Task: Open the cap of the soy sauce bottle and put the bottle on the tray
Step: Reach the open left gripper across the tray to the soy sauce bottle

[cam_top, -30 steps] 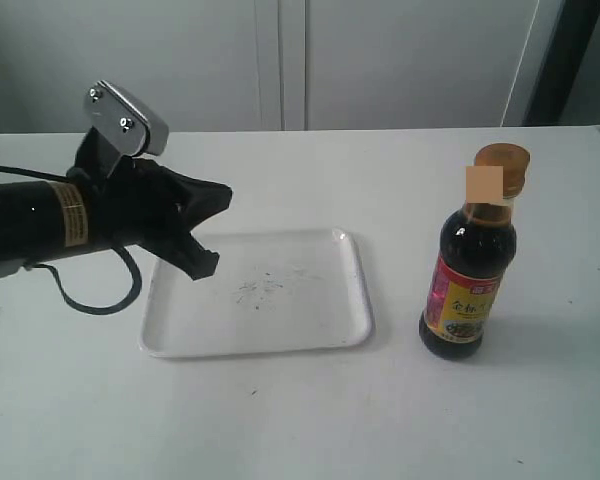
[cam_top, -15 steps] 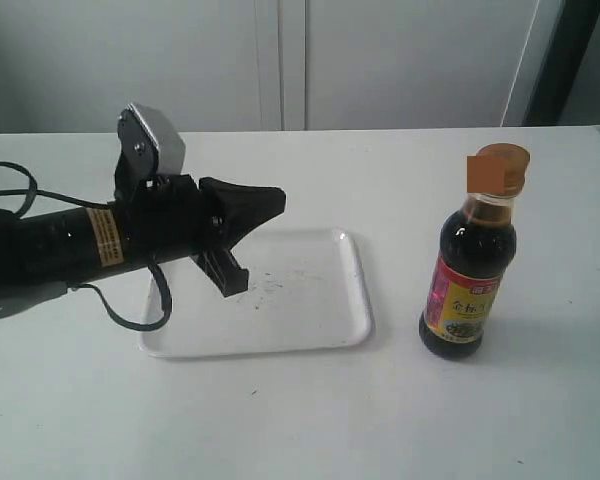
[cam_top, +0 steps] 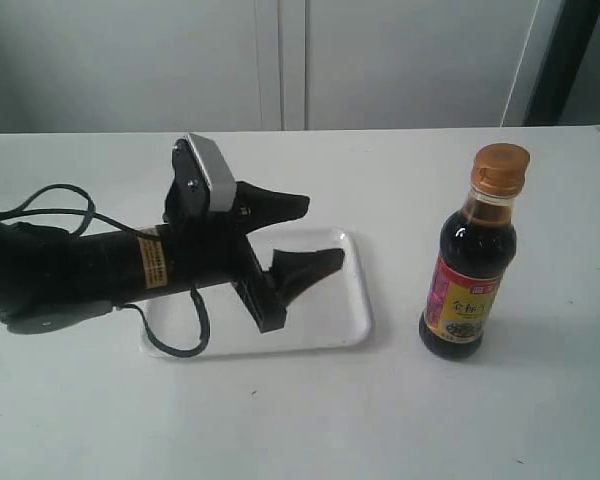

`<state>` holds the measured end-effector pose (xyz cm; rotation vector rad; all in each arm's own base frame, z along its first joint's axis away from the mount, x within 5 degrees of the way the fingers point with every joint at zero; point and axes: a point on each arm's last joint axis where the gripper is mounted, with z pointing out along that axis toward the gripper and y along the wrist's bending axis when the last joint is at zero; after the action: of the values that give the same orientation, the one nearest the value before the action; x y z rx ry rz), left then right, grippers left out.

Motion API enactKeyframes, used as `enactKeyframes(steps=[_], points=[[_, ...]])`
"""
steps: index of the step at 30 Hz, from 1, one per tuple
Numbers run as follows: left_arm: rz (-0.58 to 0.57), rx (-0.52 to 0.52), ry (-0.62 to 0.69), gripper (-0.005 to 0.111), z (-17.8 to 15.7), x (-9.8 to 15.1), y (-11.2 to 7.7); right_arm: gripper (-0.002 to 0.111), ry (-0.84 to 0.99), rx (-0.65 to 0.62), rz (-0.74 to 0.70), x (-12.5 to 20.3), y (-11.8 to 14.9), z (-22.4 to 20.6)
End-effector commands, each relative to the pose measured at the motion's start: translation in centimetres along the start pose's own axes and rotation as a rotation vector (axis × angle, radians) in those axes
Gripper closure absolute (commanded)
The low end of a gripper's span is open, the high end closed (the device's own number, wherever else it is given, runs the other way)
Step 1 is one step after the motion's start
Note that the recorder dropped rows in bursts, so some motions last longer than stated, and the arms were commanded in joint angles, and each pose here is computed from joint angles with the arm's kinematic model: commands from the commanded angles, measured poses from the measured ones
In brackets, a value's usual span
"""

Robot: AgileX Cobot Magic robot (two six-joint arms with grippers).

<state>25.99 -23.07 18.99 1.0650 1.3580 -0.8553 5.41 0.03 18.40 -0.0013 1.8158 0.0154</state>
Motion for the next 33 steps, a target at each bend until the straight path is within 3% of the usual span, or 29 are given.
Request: enactKeyframes(steps=[1, 6, 12, 25, 33], points=[[-0.009, 0.049, -0.031, 0.002, 1.4, -0.5, -1.4, 0.108, -0.016, -0.002, -0.001, -0.1, 0.0, 0.0], [-0.056, 0.087, -0.033, 0.002, 2.6, -0.4, -2.3, 0.108, -0.016, -0.002, -0.001, -0.1, 0.0, 0.0], [-0.142, 0.126, -0.036, 0.002, 4.4, -0.2, -1.7, 0.108, -0.016, -0.002, -0.001, -0.1, 0.0, 0.0], [-0.103, 0.241, -0.037, 0.002, 7.0, -0.6, -2.6, 0.108, -0.016, -0.002, -0.001, -0.1, 0.0, 0.0], [-0.129, 0.246, -0.06, 0.002, 7.8, -1.2, -2.6, 0.108, -0.016, -0.002, -0.001, -0.1, 0.0, 0.0]])
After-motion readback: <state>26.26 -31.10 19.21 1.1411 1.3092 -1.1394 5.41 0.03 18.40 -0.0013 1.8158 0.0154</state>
